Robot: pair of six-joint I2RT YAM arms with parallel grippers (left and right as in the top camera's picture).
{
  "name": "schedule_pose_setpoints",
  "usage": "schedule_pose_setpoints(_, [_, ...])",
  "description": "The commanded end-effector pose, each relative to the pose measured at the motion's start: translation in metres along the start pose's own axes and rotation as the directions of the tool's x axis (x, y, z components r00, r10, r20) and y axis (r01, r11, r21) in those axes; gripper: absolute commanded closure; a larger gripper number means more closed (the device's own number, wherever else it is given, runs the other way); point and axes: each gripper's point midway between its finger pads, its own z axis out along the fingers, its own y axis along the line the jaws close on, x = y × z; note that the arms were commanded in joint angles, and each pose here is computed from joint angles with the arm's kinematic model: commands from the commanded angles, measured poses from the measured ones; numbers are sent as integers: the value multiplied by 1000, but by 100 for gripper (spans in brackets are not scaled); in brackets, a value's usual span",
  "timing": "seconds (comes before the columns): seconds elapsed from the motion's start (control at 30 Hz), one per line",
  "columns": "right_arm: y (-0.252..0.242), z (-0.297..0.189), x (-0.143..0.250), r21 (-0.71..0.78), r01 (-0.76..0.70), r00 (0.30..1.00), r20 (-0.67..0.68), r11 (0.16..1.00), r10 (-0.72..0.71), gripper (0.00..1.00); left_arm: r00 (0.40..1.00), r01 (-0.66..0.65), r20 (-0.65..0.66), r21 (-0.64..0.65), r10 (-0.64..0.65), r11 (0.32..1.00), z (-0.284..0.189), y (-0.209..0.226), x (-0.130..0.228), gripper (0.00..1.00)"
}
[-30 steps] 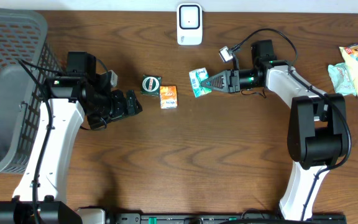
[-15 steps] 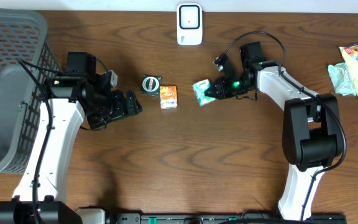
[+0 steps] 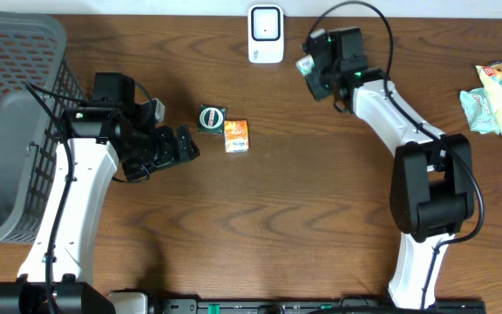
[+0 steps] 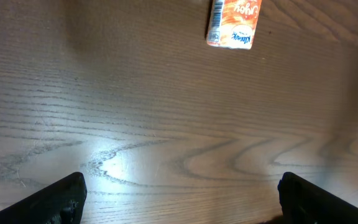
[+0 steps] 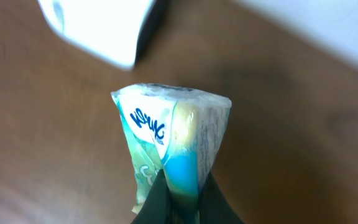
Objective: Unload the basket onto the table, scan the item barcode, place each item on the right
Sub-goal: 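Hold the Kleenex pack barcode in front of the scanner face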
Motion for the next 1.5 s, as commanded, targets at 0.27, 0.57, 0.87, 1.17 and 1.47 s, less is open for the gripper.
schedule_pose_setpoints(0.27, [-16, -32, -114, 137, 61, 950, 297, 989, -100, 99, 1000, -11, -13, 3, 11, 1000, 3, 0, 1, 2])
schedule_pose_setpoints(0.57, [-22, -5, -155, 130, 118, 943, 295, 984, -152, 99, 1000, -11, -13, 3, 11, 1000, 3, 0, 1, 2])
schedule_pose_setpoints(0.87, [14, 36, -145, 226, 426, 872, 155, 876, -464, 99, 1000, -11, -13, 3, 11, 1000, 3, 0, 1, 2])
schedule_pose_setpoints(1.17, [42, 30, -165, 398, 649, 703, 13, 648, -711, 99, 1000, -11, -13, 3, 11, 1000, 3, 0, 1, 2])
schedule_pose_setpoints(1.47, [23, 24, -168, 459, 683, 666, -73, 568, -742, 99, 1000, -11, -13, 3, 11, 1000, 3, 0, 1, 2])
